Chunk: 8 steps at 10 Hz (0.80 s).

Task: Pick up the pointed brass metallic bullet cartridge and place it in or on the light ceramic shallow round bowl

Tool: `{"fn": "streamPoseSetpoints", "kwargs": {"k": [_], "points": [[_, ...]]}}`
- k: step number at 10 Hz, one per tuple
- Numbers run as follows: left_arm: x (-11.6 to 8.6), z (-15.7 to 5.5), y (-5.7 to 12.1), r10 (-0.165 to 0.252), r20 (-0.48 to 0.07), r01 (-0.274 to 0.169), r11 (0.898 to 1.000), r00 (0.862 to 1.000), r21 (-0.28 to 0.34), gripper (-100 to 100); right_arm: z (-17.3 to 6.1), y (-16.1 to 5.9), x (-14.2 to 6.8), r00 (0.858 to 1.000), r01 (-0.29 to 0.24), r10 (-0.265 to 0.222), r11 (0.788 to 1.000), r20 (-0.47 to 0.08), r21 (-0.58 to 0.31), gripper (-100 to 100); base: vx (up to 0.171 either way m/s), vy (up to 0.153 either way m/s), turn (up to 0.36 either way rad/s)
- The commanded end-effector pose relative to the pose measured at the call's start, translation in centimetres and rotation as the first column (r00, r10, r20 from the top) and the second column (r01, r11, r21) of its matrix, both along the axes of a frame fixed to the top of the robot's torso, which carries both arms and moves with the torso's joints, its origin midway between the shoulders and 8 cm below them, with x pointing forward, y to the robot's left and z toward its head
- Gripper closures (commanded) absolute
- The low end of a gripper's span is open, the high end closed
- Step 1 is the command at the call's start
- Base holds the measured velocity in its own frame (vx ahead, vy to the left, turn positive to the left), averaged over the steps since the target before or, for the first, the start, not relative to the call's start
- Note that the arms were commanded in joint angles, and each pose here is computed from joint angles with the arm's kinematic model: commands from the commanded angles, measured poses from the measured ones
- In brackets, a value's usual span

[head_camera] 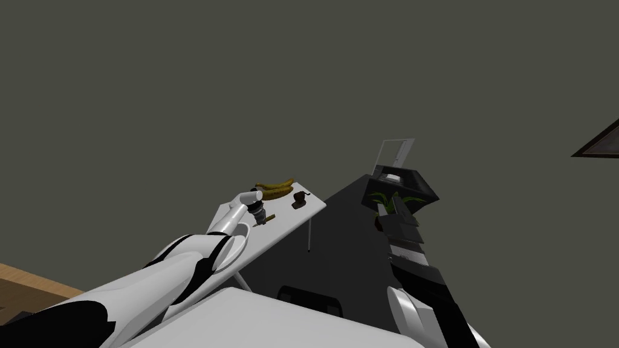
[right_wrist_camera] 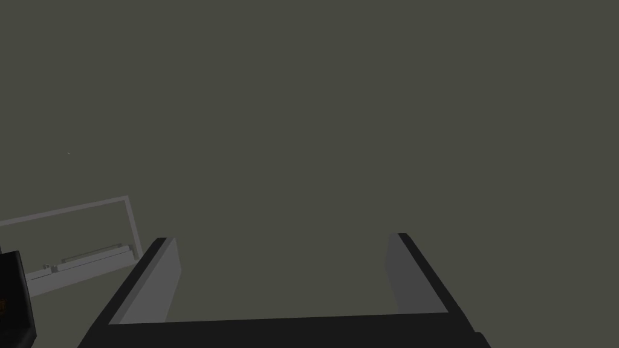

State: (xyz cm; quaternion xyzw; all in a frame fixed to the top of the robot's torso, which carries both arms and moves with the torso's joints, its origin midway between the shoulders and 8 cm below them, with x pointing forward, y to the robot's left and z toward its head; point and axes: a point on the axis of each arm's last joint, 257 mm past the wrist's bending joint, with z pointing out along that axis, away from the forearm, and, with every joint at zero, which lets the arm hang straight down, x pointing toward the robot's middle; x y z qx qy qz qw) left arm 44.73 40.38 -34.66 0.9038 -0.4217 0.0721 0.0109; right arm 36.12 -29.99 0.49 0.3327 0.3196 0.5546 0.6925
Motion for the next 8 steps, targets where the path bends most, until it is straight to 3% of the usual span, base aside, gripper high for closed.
{"fn": "streamPoseSetpoints", "kwargs": {"k": [1,2,3,4,7,8], "points": [[0.0,0.0,0.0,0.0,0.0,0.0,1.0,1.0,0.0,100,0.0,0.0,0.0,1.0,0.0,0.0,1.0,0.0,0.0,0,0.0,0.0,0.0],[0.0,0.0,0.0,0.0,0.0,0.0,1.0,1.0,0.0,100,0.0,0.0,0.0,1.0,0.0,0.0,1.0,0.0,0.0,0,0.0,0.0,0.0],[0.0,0.0,0.0,0.0,0.0,0.0,1.0,1.0,0.0,0,0.0,0.0,0.0,1.0,0.0,0.0,1.0,0.0,0.0,0,0.0,0.0,0.0],[-0.2,1.1,0.5,-0.01,-0.001,0.01,1.0,1.0,-0.001,100,0.0,0.0,0.0,1.0,0.0,0.0,1.0,0.0,0.0,0,0.018,-0.024,0.063],[-0.2,1.8,0.7,-0.015,0.0,0.015,1.0,1.0,0.0,100,0.0,0.0,0.0,1.0,0.0,0.0,1.0,0.0,0.0,0,0.026,-0.034,0.043],[-0.2,1.9,0.7,-0.016,-0.001,0.016,1.0,1.0,0.0,0,0.0,0.0,0.0,1.0,0.0,0.0,1.0,0.0,0.0,0,0.0,0.0,0.0]]}}
